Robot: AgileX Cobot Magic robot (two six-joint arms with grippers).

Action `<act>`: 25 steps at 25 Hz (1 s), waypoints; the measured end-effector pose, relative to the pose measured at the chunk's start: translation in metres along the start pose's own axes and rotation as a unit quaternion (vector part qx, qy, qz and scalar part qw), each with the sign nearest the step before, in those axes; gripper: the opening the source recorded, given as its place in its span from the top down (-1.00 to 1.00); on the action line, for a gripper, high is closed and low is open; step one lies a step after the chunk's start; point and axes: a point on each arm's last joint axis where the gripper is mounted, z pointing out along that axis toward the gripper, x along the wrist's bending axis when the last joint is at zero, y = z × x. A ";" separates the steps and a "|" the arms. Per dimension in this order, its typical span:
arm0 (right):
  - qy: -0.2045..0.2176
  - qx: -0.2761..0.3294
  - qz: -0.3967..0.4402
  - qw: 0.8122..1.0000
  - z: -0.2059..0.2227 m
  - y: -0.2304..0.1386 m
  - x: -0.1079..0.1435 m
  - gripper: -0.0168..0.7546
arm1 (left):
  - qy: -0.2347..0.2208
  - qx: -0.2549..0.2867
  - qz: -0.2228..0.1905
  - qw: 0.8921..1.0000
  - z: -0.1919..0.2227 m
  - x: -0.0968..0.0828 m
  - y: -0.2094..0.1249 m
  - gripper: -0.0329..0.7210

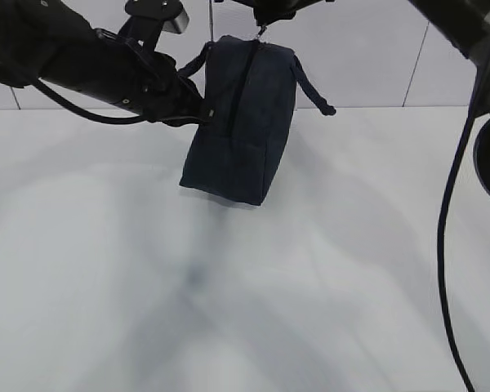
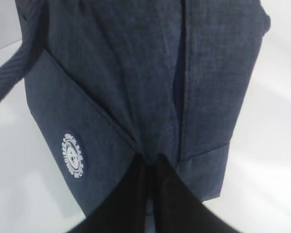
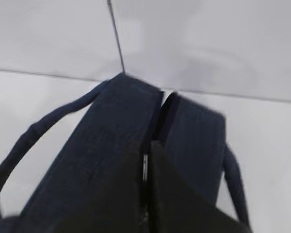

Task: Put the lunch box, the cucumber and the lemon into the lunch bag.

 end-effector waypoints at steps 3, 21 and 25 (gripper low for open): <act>-0.007 -0.012 0.003 1.000 0.002 0.004 -0.009 0.96 | -0.003 0.003 0.002 1.000 0.000 -0.001 -0.001 0.94; -0.004 -0.032 0.011 0.999 0.039 -0.005 -0.018 0.96 | -0.016 0.020 0.012 1.000 0.000 -0.003 -0.004 0.94; -0.006 -0.044 0.017 0.999 0.043 -0.003 -0.026 0.96 | -0.017 0.030 0.009 0.999 0.001 -0.003 -0.011 0.94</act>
